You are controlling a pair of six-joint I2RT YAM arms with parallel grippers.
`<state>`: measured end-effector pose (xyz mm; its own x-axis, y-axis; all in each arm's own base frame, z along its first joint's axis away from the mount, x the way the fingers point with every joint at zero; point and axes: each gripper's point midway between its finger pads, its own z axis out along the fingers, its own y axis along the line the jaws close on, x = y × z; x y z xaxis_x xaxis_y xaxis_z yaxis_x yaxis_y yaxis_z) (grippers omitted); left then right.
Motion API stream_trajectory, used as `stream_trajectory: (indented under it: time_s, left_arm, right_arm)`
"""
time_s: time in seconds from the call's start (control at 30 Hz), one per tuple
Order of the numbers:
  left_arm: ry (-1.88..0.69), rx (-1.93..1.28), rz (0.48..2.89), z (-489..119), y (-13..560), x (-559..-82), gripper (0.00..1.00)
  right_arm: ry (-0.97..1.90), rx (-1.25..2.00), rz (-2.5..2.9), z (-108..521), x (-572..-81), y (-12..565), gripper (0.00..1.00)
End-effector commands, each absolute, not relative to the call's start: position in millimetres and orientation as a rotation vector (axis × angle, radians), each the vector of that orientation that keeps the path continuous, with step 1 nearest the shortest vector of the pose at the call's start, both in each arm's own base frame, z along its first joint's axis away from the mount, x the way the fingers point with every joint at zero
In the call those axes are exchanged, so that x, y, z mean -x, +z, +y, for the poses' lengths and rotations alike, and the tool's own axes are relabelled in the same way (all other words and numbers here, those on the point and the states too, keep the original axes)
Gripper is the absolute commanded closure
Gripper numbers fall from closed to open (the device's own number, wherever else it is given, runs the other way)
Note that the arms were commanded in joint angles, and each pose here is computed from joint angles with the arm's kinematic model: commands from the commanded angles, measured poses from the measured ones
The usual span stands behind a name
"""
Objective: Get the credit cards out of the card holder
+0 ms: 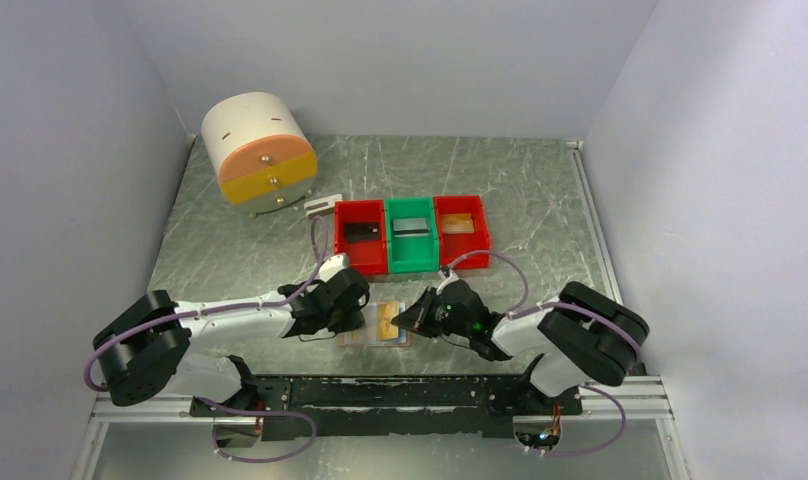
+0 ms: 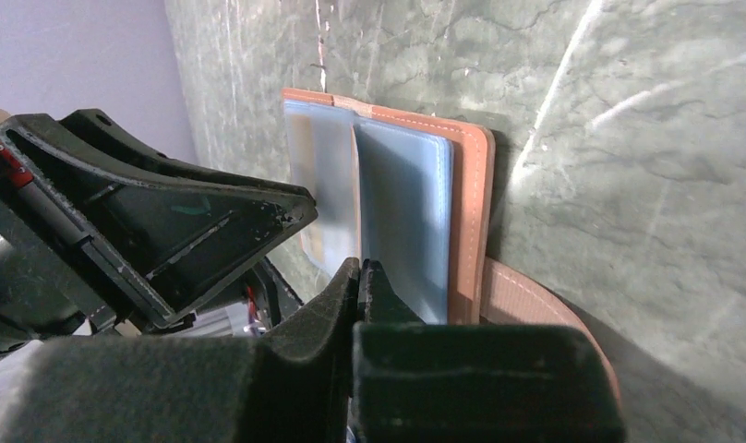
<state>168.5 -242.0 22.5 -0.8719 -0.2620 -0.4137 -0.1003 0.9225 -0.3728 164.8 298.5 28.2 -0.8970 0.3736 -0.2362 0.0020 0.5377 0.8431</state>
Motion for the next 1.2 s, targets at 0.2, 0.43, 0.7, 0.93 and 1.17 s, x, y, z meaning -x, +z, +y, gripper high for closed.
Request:
stream_trajectory:
  time_s: [0.2, 0.43, 0.7, 0.93, 1.17]
  left_arm:
    - [-0.314, 0.174, 2.657, -211, 13, -155, 0.67]
    - [-0.4, 0.151, 2.624, -224, 28, -160, 0.6]
    - [-0.441, 0.134, 2.561, -226, 52, -167, 0.52]
    - [-0.356, 0.133, 2.513, -209, 66, -173, 0.35]
    - [-0.369, 0.119, 2.46, -197, 85, -184, 0.14]
  right_arm:
    - [1.17, -0.25, 2.378, 269, -165, 29, 1.0]
    - [1.128, -0.16, 2.266, 256, -171, 49, 1.0]
    - [1.05, 0.067, 2.006, 243, -185, 90, 1.0]
    - [0.912, 0.28, 1.748, 229, -194, 137, 1.0]
    - [0.694, 0.524, 1.604, 220, -204, 164, 1.0]
